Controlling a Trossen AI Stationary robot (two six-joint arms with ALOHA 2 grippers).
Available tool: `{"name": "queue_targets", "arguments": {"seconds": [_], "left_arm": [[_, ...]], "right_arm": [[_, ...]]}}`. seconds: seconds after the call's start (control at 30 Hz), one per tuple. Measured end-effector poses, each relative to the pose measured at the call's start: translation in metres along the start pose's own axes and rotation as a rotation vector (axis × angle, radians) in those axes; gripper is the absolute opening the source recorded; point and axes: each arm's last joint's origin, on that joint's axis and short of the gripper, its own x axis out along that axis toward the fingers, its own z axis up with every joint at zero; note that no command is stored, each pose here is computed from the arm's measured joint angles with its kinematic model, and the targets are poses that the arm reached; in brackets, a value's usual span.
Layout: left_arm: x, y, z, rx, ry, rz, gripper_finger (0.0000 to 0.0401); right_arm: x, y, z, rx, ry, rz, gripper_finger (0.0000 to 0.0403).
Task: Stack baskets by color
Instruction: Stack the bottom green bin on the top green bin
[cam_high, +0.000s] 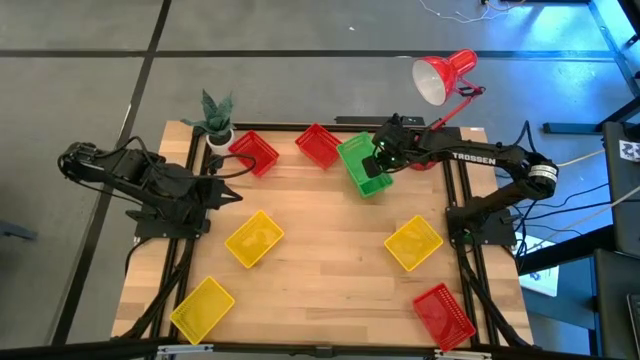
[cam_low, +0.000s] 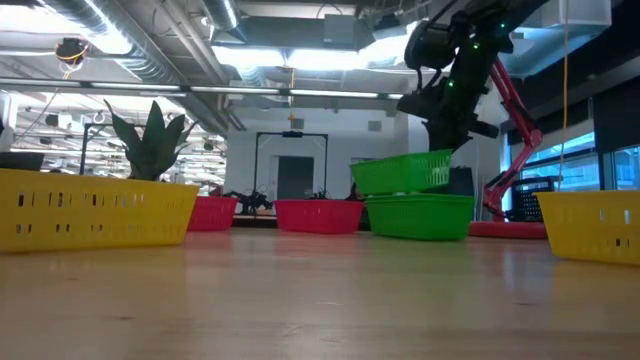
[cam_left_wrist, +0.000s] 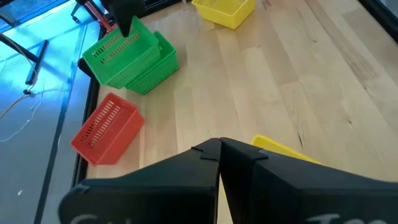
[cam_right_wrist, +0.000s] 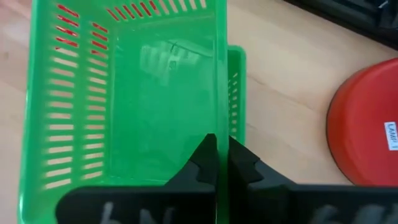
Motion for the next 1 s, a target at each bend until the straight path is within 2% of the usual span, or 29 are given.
{"name": "queue_targets", "arguments": {"seconds": [0.23,0.47,0.87,1.0], "left_arm": [[0.0000,0.0000,0.0000,-0.001,0.000,0.000,0.0000],[0.0000,0.0000,0.0000,-0.002,0.000,-0.001,0.0000],[0.0000,0.0000,-0.0001,0.000,0.000,-0.001,0.0000],[0.0000,0.0000,-0.0001,0.000,0.001,-0.001,0.0000]], "right_arm": [[-0.0025,-0.0027,-0.0056,-0.009,0.076,-0.025,0.0000],[-0.0028,-0.0024,-0.0066,-0.018,0.083,-0.027,0.0002],[-0.0028,-0.0013,-0.0073,0.010,0.107,0.008,0.0063],[-0.0027,0.0002,-0.0054,-0.043,0.088,0.026,0.0083]]}}
